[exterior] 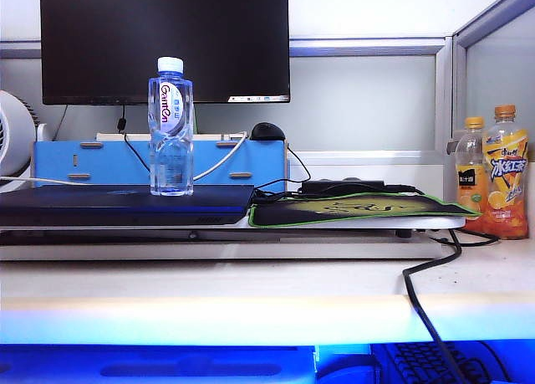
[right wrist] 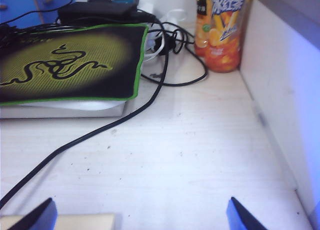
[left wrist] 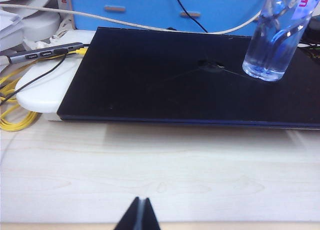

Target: Pick up the mineral water bottle and place it on the laptop.

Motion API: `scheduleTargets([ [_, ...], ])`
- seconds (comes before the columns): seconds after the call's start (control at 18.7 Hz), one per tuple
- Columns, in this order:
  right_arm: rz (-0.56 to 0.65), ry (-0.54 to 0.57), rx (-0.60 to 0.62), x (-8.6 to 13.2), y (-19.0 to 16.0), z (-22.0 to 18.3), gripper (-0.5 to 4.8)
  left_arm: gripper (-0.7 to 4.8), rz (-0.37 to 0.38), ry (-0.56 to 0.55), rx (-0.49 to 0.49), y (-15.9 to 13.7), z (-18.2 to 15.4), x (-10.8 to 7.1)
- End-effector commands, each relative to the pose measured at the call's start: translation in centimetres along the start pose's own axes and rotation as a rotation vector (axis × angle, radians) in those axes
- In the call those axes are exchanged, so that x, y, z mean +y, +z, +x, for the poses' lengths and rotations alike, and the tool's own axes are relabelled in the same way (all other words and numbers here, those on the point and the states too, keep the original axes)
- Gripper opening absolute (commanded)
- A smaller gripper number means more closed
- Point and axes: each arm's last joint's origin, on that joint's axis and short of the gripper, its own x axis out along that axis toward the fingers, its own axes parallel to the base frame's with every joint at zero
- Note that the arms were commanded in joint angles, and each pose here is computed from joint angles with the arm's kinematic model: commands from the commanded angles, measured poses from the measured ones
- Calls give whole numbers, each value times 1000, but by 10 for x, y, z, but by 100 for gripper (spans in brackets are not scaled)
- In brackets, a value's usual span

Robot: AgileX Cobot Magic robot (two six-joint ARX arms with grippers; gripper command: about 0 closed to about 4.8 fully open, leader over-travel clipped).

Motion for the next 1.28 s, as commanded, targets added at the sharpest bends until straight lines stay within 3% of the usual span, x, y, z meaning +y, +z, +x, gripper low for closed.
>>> scheduleTargets([
  [0.05,-7,-20,1,-1,-1,0,471,-2,1,-3,-6,1,0,0],
  [0.16,-7,-20,1,-1,-1,0,456,-2,1,-3,-6,1,0,0],
  [0.27,-7,-20,1,-1,-1,0,317,-2,1,-3,-6,1,0,0],
  [0.37,-7,-16,1,-1,-1,0,87,-2,1,-3,-6,1,0,0],
  [0.48,-7,-16,1,-1,-1,0,15,-2,1,-3,-6,1,0,0],
  [0.53,-7,-16,0,0,-1,0,-5,-2,1,-3,-6,1,0,0],
  [1.28,-6,-16,-4,0,0,0,-5,-2,1,-3,-6,1,0,0],
])
